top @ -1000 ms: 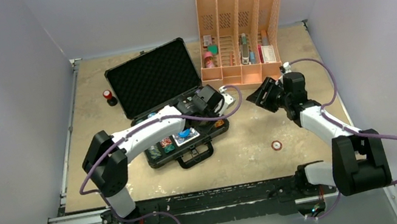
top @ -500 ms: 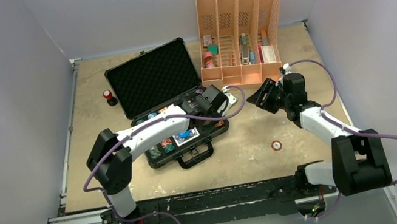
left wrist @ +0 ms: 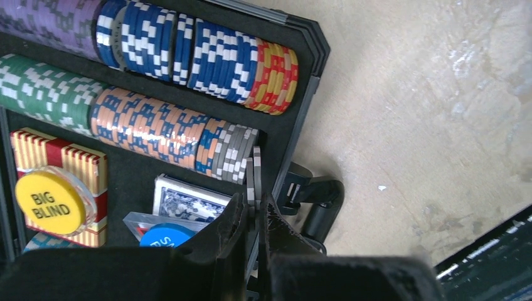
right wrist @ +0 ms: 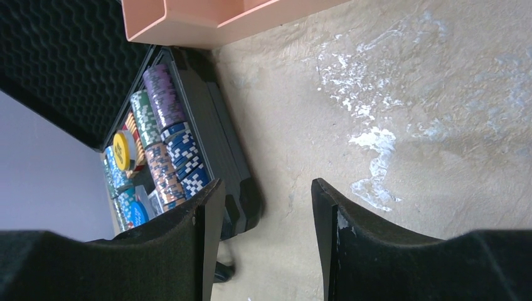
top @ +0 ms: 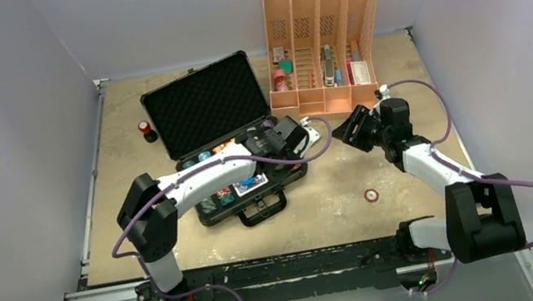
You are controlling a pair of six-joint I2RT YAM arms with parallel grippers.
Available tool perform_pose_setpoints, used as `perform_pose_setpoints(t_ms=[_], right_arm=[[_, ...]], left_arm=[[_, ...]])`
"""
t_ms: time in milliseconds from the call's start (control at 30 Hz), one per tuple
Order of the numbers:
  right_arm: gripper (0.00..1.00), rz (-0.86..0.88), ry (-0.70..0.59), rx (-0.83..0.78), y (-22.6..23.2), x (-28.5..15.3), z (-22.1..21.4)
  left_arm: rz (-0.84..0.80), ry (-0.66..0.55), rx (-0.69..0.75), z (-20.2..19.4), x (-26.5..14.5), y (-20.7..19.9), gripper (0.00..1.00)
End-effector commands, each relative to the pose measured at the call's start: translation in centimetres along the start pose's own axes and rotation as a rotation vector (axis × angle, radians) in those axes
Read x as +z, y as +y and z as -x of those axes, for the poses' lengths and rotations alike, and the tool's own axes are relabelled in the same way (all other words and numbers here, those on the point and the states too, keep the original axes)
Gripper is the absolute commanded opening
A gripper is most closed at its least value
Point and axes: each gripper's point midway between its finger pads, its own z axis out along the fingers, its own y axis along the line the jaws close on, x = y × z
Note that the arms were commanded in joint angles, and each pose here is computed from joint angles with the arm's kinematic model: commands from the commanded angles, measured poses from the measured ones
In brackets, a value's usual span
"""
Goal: Pack up texas hold em set
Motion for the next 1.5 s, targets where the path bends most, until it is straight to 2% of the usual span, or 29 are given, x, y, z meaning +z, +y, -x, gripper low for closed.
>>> perform_pose_setpoints(t_ms=[0, 167, 400, 667, 933, 1267, 1333, 1467], right_arm=[[0.56, 0.068, -0.011, -0.028, 1.3, -0.2, 0.4], [0.55, 0.075, -0.008, -0.030, 1.4, -0.2, 0.3], [0.55, 0.071, -0.003, -0.029, 1.2, -0.2, 0.0], [0.55, 0.070, -0.003, -0.029, 1.1, -0.2, 0.0], [0.55, 0.069, -0.003, -0.027, 1.1, -0.1, 0.1], [0.55, 0.068, -0.002, -0.028, 1.1, 0.0, 0.1], [0.55, 0.068, -0.002, -0.028, 1.1, 0.1, 0.2], [0.55, 0.068, -0.001, -0.028, 1.1, 0.1, 0.2]], left_arm=[[-0.094, -0.131, -0.001, 2.9, -2.9, -1.0, 0.00], [-0.154, -0.171, 0.006, 3.3, -3.8, -2.0, 0.00], [-0.154, -0.081, 0.013, 1.6, -1.7, -2.3, 0.00], [-0.085, -0.007, 0.019, 0.4, 0.0, -1.4, 0.00], [0.031, -0.021, 0.004, 0.8, -0.3, 0.7, 0.00], [0.075, 0.014, 0.012, 0.1, 0.7, 1.3, 0.00], [0.061, 0.018, 0.011, 0.1, 0.9, 1.0, 0.05], [0.048, 0.027, 0.010, -0.1, 1.3, 0.7, 0.22]])
